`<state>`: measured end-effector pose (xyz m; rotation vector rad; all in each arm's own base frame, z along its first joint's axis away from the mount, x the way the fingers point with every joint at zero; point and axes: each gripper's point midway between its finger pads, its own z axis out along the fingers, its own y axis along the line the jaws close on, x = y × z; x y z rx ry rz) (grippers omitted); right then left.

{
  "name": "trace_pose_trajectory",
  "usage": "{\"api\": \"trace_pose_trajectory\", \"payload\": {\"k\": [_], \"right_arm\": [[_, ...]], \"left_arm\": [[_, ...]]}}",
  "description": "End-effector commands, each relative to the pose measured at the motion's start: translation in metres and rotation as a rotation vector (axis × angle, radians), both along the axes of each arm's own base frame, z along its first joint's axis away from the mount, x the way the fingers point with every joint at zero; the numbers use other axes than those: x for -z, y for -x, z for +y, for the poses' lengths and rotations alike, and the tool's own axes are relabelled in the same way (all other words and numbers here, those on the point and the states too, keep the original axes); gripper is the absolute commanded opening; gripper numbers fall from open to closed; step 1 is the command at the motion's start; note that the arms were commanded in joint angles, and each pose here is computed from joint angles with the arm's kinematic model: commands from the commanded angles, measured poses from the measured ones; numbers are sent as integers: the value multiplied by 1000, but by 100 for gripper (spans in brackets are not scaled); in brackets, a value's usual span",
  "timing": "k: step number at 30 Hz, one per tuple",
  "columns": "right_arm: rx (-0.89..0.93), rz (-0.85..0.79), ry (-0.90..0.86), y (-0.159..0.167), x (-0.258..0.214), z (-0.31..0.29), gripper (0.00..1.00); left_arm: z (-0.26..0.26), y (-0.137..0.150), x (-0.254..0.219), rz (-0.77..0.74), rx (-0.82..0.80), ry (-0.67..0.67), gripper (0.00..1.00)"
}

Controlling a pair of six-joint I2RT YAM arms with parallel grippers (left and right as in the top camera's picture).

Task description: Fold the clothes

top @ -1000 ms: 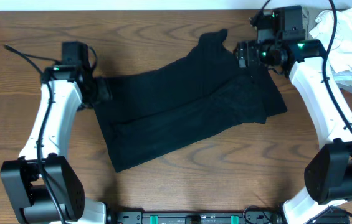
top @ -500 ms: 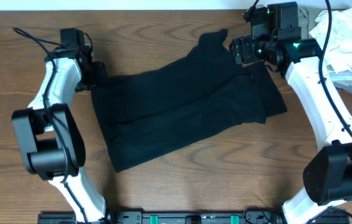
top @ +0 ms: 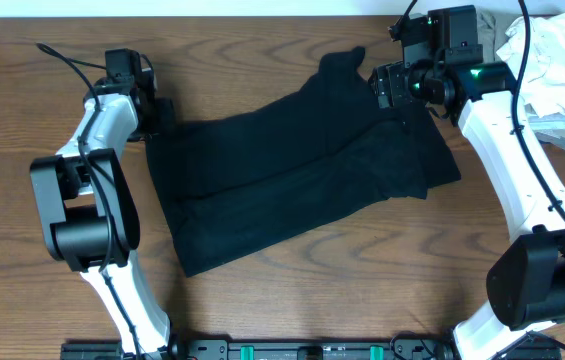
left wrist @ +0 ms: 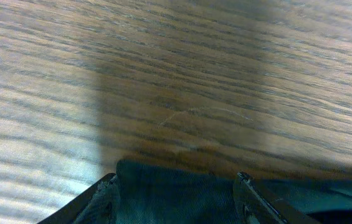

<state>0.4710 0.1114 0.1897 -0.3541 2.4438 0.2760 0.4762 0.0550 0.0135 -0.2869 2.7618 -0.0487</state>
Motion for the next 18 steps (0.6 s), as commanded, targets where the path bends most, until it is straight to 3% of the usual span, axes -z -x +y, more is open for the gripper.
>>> {"api": "trace_pose_trajectory", "payload": {"k": [1,5,7,10,13,18], "right_arm": [[-24,-24,8,1,-9,7,78],[-24,-21,9,2,-9,7,78],[-24,-16,10,3,-8,7,78],[-24,-9,12,4,-7,6,78],[-24,-16,21,3,-7,5,78],[-24,-44,15,-3,-11,7,75]], "left_arm": [[3,-8,-2,-17,18,-14,59],[3,-9,4,-12,26,-16,58],[3,-6,11,8,26,-11,48],[1,1,19,47,27,-5,21],[1,8,22,77,26,-1,8],[0,18,16,107,19,4,6]]}}
